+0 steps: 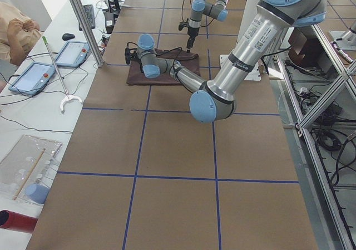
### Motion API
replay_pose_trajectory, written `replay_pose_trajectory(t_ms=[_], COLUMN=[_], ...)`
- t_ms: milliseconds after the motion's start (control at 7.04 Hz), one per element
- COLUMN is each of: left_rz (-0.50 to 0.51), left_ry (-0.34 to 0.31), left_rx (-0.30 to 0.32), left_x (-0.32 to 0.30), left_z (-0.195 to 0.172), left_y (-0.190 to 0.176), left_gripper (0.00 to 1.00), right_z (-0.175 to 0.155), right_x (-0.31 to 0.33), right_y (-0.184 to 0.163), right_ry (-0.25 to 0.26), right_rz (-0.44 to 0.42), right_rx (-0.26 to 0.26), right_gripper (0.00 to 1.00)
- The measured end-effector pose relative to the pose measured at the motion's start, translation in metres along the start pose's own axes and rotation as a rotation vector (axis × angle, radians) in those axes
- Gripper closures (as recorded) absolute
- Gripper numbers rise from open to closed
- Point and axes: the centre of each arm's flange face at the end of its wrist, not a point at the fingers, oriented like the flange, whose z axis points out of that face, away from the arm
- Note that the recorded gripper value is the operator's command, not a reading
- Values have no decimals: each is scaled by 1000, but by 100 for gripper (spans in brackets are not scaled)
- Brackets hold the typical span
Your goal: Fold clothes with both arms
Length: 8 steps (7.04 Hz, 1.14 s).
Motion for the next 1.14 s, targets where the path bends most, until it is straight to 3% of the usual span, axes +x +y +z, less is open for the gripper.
replay_pose_trajectory(t_ms=[426, 852, 1136], left_rz=[-3, -7, -9], left_ry=[-7, -11, -15], left_rx=[-1, -2, -3], left_x=[-4, -9, -13], left_z=[2, 2, 3], left_y=[0, 0, 1], left_gripper=[53, 53, 53], right_z=[16, 32, 41], right_x=[-11, -14, -7], right_y=[15, 22, 29], right_ry=[62, 175, 241], right_rz=[-98, -257, -315], right_rx=[14, -9, -34], right_gripper=[0, 0, 0])
